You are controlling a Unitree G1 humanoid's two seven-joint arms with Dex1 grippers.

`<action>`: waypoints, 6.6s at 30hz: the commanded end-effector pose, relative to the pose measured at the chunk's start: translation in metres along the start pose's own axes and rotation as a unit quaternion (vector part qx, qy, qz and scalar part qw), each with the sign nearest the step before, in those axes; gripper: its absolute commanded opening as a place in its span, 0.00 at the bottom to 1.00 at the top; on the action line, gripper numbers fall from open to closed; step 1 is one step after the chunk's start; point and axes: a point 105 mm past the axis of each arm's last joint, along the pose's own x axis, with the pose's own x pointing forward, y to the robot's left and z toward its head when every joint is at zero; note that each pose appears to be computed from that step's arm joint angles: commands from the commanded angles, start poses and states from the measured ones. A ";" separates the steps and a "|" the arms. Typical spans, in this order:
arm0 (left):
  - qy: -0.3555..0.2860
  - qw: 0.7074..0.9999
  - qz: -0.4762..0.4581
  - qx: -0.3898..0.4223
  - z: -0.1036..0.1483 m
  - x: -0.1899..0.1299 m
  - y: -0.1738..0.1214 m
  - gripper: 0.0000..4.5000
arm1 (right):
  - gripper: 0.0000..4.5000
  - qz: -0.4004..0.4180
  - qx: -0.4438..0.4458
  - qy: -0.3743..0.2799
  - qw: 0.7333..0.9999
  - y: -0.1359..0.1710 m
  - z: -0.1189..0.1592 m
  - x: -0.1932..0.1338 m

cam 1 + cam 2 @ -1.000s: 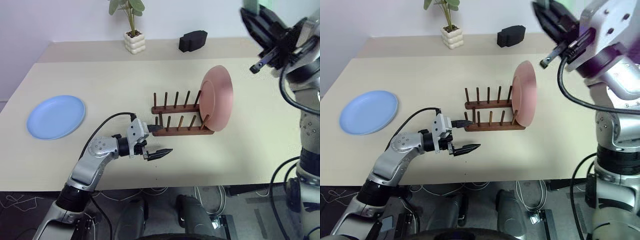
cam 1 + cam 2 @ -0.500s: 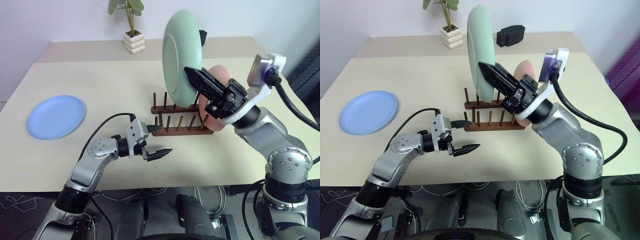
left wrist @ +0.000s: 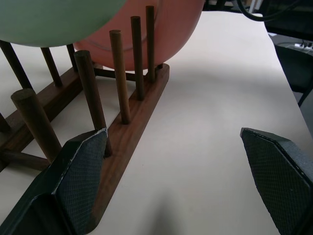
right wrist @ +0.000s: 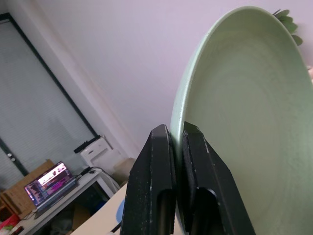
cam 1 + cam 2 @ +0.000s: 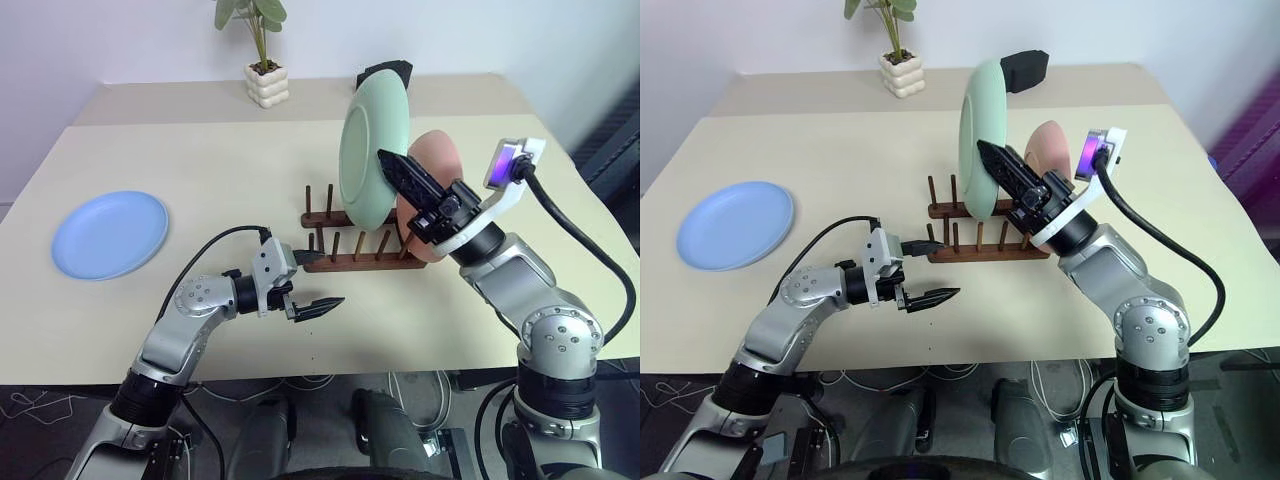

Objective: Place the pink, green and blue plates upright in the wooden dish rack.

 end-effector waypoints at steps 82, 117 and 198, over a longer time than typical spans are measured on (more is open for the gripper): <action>-0.061 0.991 0.109 -0.039 0.024 -0.035 0.044 1.00 | 0.99 0.038 -0.309 0.083 0.947 0.012 0.038 -0.007; 0.117 0.472 0.802 -0.347 -0.069 -0.330 0.121 1.00 | 0.99 0.163 -0.413 0.185 0.877 0.016 -0.058 0.059; -0.358 0.714 0.599 -0.062 0.211 -0.212 0.168 0.99 | 0.00 0.150 -0.677 0.074 0.717 0.023 -0.049 0.125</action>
